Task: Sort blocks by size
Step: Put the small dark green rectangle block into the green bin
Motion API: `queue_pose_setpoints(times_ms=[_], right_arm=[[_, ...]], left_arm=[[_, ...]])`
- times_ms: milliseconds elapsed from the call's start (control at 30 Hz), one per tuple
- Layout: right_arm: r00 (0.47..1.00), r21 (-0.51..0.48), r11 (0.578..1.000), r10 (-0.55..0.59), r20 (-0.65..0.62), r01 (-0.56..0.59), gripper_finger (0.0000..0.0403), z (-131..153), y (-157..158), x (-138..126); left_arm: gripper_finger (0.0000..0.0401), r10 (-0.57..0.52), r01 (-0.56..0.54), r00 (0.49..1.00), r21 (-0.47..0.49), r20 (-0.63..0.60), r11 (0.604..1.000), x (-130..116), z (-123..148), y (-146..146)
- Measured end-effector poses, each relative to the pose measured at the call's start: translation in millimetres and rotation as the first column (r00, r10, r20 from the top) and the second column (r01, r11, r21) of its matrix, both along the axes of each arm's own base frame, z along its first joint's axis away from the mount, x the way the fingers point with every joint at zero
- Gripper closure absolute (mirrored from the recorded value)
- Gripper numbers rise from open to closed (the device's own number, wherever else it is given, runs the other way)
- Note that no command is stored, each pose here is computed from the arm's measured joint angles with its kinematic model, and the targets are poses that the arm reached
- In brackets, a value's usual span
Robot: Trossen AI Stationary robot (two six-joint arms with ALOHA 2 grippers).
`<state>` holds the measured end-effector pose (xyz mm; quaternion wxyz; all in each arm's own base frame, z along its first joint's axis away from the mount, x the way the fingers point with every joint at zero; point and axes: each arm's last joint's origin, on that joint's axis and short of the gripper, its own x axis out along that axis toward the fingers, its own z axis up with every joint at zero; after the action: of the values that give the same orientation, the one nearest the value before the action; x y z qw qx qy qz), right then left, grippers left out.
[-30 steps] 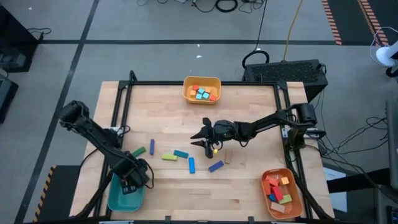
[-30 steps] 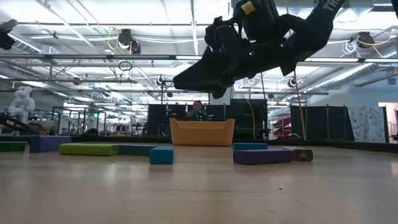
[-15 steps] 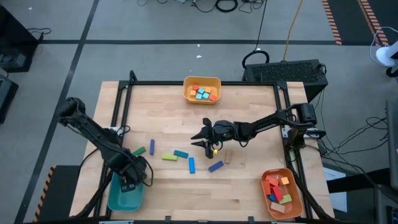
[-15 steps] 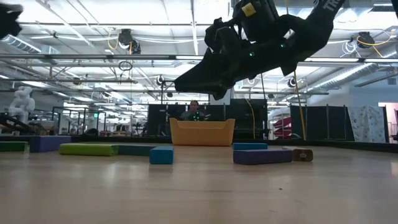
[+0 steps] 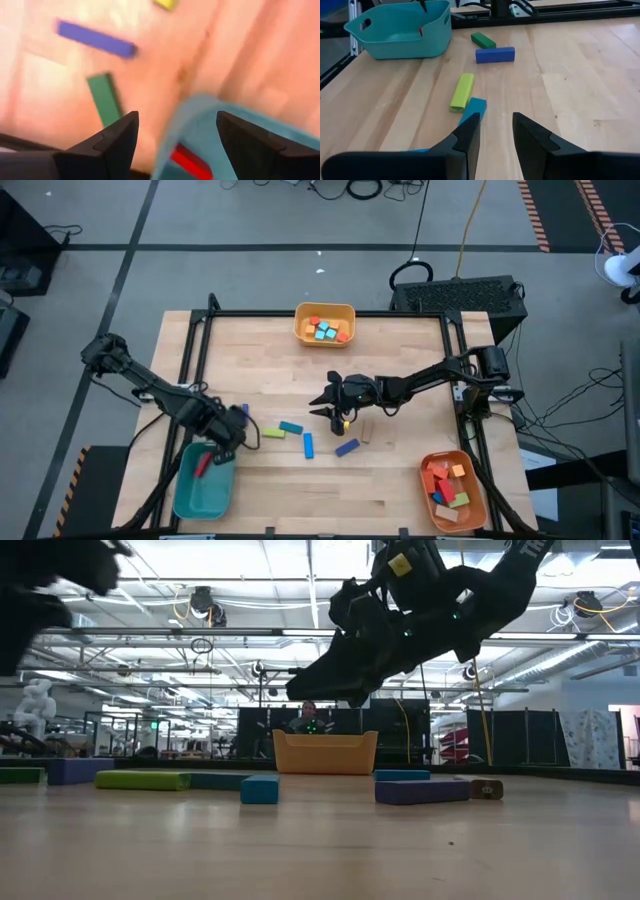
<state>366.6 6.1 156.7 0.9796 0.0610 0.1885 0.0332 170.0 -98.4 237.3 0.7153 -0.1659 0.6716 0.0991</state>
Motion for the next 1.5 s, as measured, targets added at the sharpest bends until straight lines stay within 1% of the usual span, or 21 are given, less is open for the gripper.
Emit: queue_pose_setpoints(times_ms=[133, 267, 333, 433, 633, 800, 1000, 1100, 1233, 1367, 1500], right_arm=[[1.0, 0.0, 1.0, 0.0, 0.002, 0.0, 0.0305, 0.2, 0.0, 0.1], [1.0, 0.0, 1.0, 0.0, 0.006, 0.0, 0.0305, 0.6, 0.0, 0.2], [1.0, 0.0, 1.0, 0.0, 0.006, 0.0, 0.0305, 0.5, 0.0, 0.2], [1.0, 0.0, 1.0, 0.0, 0.006, 0.0, 0.0305, 0.5, 0.0, 0.2], [1.0, -0.015, 1.0, 0.006, -0.012, -0.006, 0.0305, -1.2, 0.0, -0.5], [1.0, -0.025, 1.0, 0.009, -0.019, -0.01, 0.0305, -1.9, -0.1, -0.8], [1.0, -0.028, 1.0, 0.009, -0.021, -0.01, 0.0305, -2.1, -0.8, -0.8], [1.0, -0.028, 1.0, 0.009, -0.024, -0.01, 0.0305, -2.4, -0.8, -1.0], [1.0, -0.028, 1.0, 0.009, -0.029, -0.01, 0.0305, -2.8, -0.7, -1.2], [1.0, -0.028, 1.0, 0.009, -0.029, -0.01, 0.0305, -2.8, -0.8, -1.2], [1.0, -0.028, 1.0, 0.009, -0.029, -0.01, 0.0305, -2.8, -0.7, -1.2]], left_arm=[[0.0131, 0.028, -0.031, 0.999, 0.075, 0.042, 0.997, 7.6, 0.1, 14.5], [0.0131, 0.062, -0.074, 0.995, 0.161, 0.08, 0.984, 14.0, 0.4, 29.9], [0.0131, 0.061, -0.075, 0.995, 0.18, 0.083, 0.981, 16.3, 0.5, 36.3], [0.0131, 0.053, -0.067, 0.996, 0.2, 0.074, 0.978, 17.5, -3.1, 43.9], [0.0131, 0.089, -0.084, 0.996, 0.232, -0.013, 0.969, 8.6, -25.9, 55.5], [0.0131, 0.102, -0.086, 0.993, 0.246, -0.054, 0.965, 2.1, -38.6, 58.4], [0.0131, 0.144, -0.134, 0.989, 0.225, -0.031, 0.965, -0.3, -55.3, 58.6], [0.0131, 0.168, -0.157, 0.985, 0.208, -0.039, 0.965, -4.1, -65.4, 59.1], [0.0131, 0.209, -0.186, 0.973, 0.203, -0.099, 0.961, -14.4, -77.9, 60.8], [0.0131, 0.242, -0.216, 0.962, 0.194, -0.125, 0.957, -20.7, -85.7, 61.8], [0.0131, 0.248, -0.221, 0.959, 0.192, -0.134, 0.956, -22.3, -87.3, 62.0]])
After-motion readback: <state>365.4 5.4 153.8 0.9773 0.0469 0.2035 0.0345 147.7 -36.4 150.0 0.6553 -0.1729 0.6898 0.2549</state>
